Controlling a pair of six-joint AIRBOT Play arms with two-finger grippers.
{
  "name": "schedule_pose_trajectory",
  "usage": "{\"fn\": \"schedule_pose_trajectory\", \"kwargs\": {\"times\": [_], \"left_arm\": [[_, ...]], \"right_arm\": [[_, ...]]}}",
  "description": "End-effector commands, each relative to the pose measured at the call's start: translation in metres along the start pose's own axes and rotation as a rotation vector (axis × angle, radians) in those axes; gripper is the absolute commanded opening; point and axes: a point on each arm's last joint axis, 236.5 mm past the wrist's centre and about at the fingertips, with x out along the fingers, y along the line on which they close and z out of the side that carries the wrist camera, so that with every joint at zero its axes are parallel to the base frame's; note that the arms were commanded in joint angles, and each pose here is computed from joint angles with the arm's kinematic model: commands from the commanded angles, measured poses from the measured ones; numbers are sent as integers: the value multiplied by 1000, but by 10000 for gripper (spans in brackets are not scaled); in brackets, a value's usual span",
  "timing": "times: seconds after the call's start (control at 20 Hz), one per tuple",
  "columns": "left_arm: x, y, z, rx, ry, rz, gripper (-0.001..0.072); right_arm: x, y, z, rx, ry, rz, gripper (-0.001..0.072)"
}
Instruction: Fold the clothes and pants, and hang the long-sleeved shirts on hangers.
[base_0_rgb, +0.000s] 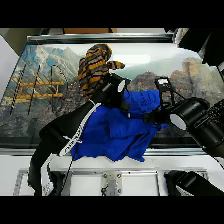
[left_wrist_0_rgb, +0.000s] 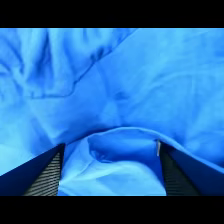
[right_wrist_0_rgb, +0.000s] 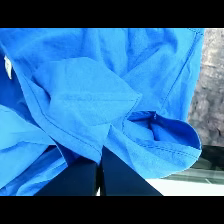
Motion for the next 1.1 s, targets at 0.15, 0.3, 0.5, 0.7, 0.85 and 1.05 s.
{"fn": "schedule_pose_trajectory", "kwargs": {"times": [0.15, 0.3, 0.5, 0.7, 0.85, 1.05], "left_arm": [[-22, 38, -11, -33, 33, 65, 302], [-31, 39, -8, -13, 7, 61, 13], [-101, 35, 0, 47, -169, 28, 12], [-200, 23, -44, 97, -295, 1, 12], [-222, -4, -94, 153, -281, -17, 12], [-166, -36, -162, 150, -191, -33, 12]], "right_arm": [[0, 0, -1, 0, 2, -2, 10], [0, -9, -1, -9, 8, -33, 10], [-21, -43, 20, -55, 9, -75, 9], [-74, -65, 51, -5, -22, -93, 9], [-84, -49, 13, 8, 108, -51, 9], [-82, -25, -32, 19, 186, -29, 9]]}}
